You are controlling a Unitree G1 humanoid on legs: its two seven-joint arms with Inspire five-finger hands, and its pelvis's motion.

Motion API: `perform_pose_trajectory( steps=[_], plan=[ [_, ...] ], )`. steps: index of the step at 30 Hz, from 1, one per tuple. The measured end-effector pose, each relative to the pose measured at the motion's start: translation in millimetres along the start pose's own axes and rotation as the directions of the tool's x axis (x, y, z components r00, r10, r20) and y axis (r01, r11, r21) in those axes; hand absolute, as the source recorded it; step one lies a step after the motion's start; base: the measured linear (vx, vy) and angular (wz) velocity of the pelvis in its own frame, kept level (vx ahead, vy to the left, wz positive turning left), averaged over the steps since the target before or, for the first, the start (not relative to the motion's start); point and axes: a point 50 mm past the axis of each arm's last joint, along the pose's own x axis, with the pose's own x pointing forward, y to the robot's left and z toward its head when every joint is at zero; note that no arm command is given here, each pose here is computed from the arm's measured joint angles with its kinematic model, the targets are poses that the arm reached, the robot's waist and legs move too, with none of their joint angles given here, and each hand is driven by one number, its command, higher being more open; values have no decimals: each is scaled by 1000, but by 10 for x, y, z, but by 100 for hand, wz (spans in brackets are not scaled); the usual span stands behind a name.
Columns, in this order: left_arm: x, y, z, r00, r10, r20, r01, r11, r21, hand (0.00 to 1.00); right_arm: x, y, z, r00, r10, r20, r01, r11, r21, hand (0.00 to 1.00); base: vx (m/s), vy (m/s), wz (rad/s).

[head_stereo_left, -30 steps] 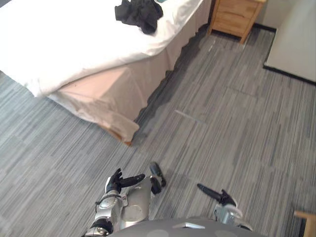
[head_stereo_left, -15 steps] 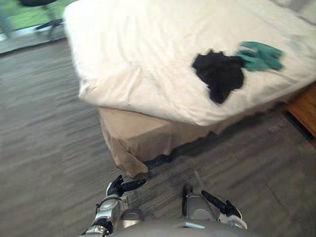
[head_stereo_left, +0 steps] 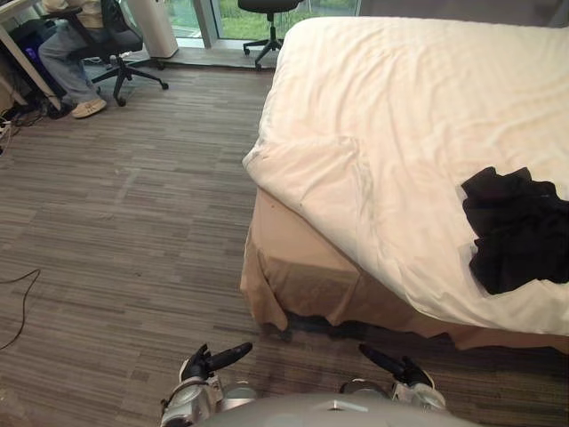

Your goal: Tidy up the quilt and then pick up the clothes from the bed and put them into the laundry hamper

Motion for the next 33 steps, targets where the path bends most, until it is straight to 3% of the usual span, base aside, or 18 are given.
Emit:
perform_pose_trajectory(
  steps=[5,9,12,14,17,21,25,26,27,30,31,33],
  plan=[
    [-16,147,-103,996,75,-49,-82,981,-173,100,-18,-44,-97,999,-25,-25,26,999,21,100,-39,43,8],
    [-54,192,-233,986,137,-100,-164,914,-370,100,-36,-93,-183,997,-52,-48,53,998,20,100,-71,-22,21],
    [-60,259,-191,973,199,-120,-231,779,-582,100,-48,-130,-252,995,-73,-72,74,997,20,100,-71,-19,24],
    [-58,381,62,962,268,-49,-217,648,-730,100,-58,-147,-284,994,-80,-78,82,996,18,100,-75,-3,0],
    [-116,622,619,914,378,145,-89,538,-838,100,-70,-155,-323,993,-78,-86,82,996,37,100,-65,-5,-10],
    [-307,962,1354,783,516,346,79,469,-879,100,-70,-154,-321,994,-74,-85,77,996,35,100,-24,9,-11],
    [-520,1057,1909,669,561,487,206,490,-847,100,-82,-181,-363,993,-73,-98,81,994,77,100,8,20,-3],
    [-642,963,2161,633,563,531,288,465,-837,100,-91,-203,-391,992,-73,-105,83,992,96,100,36,25,-1],
    [-762,880,2365,592,567,573,314,493,-811,100,-91,-203,-393,992,-71,-107,82,992,100,100,33,23,-6],
    [-1111,727,2814,387,452,803,275,775,-569,100,-95,-216,-381,993,-67,-94,77,991,107,100,20,15,-12],
    [-1277,634,2900,302,416,858,290,817,-498,100,-99,-234,-392,993,-68,-96,80,989,123,100,33,16,-16],
    [-1434,536,2964,203,372,906,245,876,-415,100,-106,-264,-411,992,-72,-101,86,987,138,100,29,17,-22]
  ],
)
